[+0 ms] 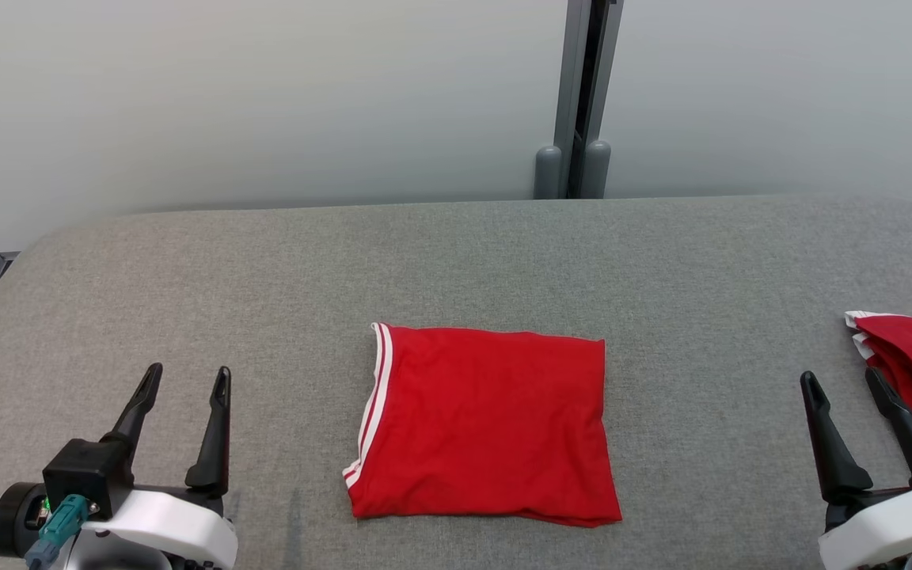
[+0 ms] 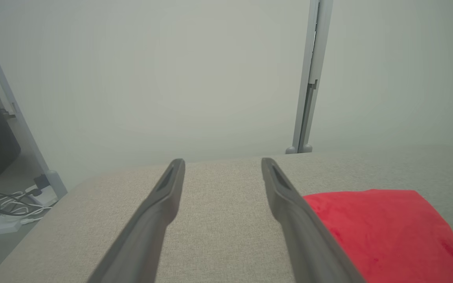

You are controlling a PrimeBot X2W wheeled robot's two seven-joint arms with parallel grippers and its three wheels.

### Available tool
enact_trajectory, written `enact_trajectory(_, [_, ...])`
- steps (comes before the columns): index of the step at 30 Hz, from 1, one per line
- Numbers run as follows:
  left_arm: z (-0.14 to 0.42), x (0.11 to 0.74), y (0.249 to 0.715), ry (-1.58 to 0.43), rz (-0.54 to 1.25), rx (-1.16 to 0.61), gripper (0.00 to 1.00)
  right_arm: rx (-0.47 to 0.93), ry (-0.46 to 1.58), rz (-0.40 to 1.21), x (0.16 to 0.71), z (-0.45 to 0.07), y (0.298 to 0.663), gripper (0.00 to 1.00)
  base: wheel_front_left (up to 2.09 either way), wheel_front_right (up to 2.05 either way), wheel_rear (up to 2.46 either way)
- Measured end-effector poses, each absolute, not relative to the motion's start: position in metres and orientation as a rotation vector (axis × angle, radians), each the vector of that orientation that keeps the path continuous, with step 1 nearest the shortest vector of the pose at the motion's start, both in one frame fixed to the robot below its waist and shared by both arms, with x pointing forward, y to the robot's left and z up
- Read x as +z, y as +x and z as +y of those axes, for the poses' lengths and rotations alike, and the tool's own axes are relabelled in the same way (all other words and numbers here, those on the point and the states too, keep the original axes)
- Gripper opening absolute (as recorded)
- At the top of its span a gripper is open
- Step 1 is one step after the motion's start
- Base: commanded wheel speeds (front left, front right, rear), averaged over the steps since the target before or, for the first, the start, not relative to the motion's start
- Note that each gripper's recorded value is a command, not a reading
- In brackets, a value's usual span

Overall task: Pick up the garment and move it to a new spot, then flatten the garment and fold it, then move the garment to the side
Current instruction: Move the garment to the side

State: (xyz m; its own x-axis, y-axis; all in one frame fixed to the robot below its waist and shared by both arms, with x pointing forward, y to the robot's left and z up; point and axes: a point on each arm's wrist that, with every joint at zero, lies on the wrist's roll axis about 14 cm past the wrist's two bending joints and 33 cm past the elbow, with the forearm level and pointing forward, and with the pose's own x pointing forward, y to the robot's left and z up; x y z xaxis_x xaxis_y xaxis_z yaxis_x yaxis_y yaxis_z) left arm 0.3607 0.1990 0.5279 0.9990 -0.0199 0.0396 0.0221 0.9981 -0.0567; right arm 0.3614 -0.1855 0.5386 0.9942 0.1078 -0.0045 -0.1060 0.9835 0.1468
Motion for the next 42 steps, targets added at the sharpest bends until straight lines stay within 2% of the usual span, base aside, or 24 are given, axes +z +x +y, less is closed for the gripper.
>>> enact_trajectory(15, [0.202, 0.526, 0.363, -0.049, -0.032, -0.013, 1.0, 0.127, 0.154, 0.035, 0.533, -0.179, 0.366, 1.0, 0.0, 0.0, 0.0])
enact_trajectory(21, [0.203, 0.529, 0.366, -0.049, -0.039, -0.009, 1.0, 0.187, 0.135, 0.064, 0.528, -0.164, 0.376, 1.0, 0.0, 0.0, 0.0])
enact_trajectory(32, [0.214, 0.514, 0.375, -0.053, -0.011, 0.033, 1.0, 0.435, 0.159, 0.291, 0.465, -0.083, 0.399, 1.0, 0.0, 0.0, 0.0])
enact_trajectory(42, [0.22, 0.499, 0.386, -0.057, 0.017, 0.063, 1.0, 0.544, 0.143, 0.538, 0.391, -0.042, 0.406, 1.0, 0.0, 0.0, 0.0])
